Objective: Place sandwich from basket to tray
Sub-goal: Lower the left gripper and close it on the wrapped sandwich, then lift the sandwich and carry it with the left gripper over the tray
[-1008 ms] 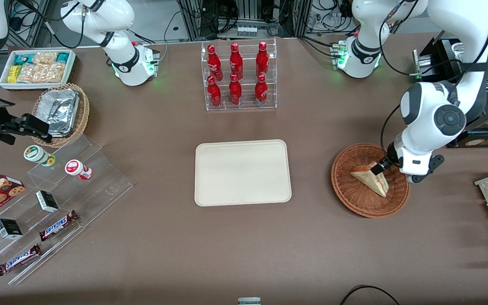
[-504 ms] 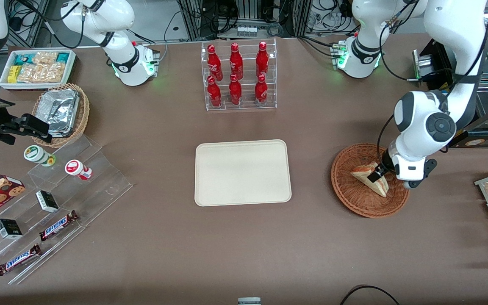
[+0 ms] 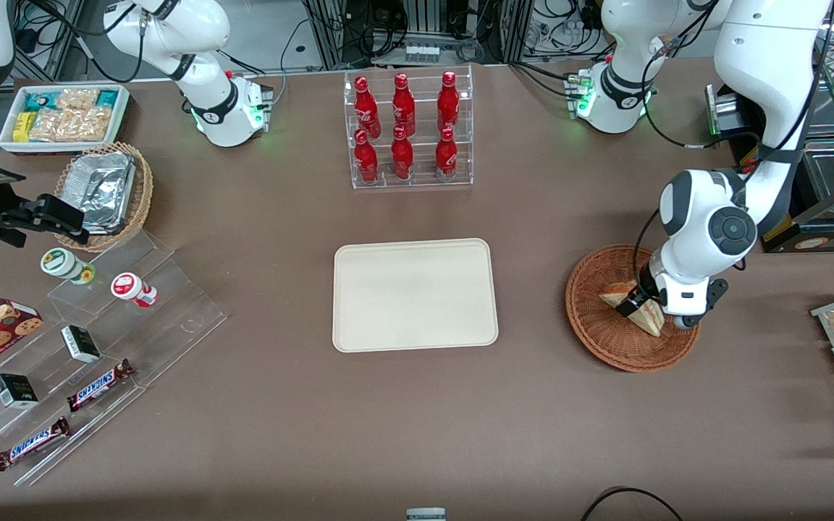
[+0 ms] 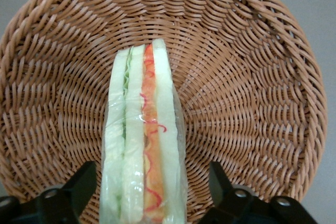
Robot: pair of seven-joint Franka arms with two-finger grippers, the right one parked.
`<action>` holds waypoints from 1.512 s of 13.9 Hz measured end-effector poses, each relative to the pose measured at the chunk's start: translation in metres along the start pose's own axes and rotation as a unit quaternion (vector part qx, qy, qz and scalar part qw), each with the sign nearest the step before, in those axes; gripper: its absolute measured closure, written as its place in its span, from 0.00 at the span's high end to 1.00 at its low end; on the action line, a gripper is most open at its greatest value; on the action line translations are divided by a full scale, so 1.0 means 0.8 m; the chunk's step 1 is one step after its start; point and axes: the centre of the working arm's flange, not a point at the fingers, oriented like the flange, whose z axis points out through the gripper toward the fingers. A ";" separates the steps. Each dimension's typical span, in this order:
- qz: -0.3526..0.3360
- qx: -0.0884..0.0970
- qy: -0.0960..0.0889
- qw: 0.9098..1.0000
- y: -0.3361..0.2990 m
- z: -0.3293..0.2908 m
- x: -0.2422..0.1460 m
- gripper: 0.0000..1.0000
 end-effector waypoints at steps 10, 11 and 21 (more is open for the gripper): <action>0.029 0.028 -0.002 0.999 0.040 -0.089 0.002 0.27; 0.045 0.034 0.000 0.998 0.056 -0.112 -0.007 0.27; 0.220 0.032 0.000 0.975 0.245 -0.190 -0.256 0.27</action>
